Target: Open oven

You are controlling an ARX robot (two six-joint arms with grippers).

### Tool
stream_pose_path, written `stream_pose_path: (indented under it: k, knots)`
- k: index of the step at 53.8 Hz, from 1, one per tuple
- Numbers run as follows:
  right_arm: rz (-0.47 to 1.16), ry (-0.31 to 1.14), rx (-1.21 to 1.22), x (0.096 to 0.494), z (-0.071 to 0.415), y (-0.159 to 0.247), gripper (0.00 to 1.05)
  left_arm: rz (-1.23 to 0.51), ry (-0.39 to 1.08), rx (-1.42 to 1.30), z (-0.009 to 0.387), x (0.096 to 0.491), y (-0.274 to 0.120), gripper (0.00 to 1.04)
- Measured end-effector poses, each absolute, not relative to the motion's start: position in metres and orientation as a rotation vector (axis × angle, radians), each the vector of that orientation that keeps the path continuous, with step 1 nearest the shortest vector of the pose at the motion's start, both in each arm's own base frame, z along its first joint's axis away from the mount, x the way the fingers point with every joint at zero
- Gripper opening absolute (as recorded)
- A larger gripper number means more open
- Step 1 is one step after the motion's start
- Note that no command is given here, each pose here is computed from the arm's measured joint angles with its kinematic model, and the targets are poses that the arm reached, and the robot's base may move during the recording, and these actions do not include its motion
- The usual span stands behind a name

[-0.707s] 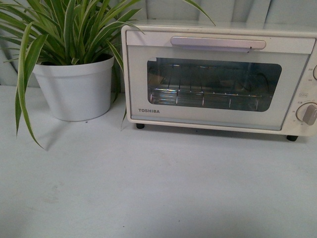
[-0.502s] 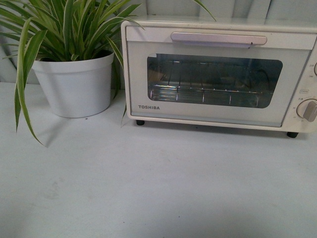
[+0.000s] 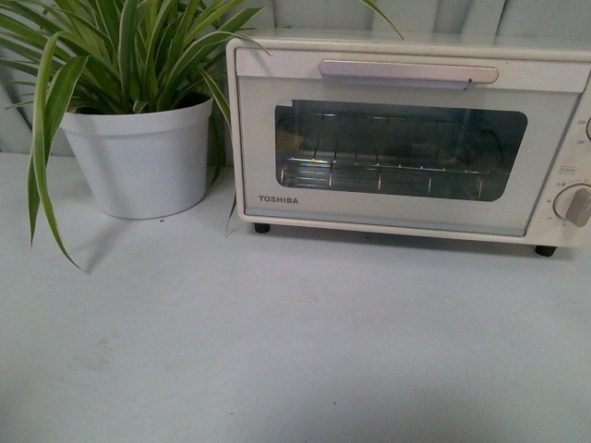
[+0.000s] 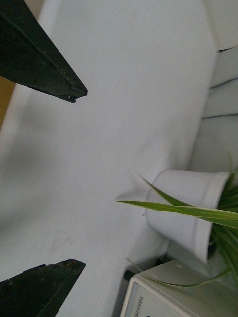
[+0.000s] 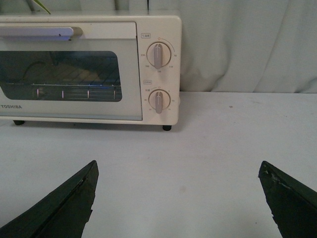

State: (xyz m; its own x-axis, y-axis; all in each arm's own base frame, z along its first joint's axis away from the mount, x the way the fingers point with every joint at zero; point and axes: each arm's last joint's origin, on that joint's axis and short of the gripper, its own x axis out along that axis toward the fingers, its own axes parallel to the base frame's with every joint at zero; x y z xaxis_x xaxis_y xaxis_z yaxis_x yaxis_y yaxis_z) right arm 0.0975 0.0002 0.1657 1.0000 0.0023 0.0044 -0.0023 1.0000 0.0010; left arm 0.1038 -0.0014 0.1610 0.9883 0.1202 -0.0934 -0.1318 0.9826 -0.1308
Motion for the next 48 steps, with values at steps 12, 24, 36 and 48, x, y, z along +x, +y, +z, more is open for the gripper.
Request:
stream_pose_path:
  k: [12,24,36,48]
  knots:
    - [0.002,-0.004,0.001,0.098,0.166,0.0,0.95,-0.053,0.253,-0.498,0.172,0.134,-0.027,0.98]
    - [0.002,-0.004,0.001,0.098,0.166,0.0,0.95,-0.136,0.413,-0.793,0.174,0.194,-0.07,0.98]
    - [0.002,-0.004,0.001,0.098,0.166,0.0,0.95,-0.163,0.54,-0.853,0.162,0.239,-0.118,0.98]
    - [0.002,-0.004,0.001,0.098,0.166,0.0,0.95,-0.166,0.582,-0.882,0.156,0.261,-0.141,0.98]
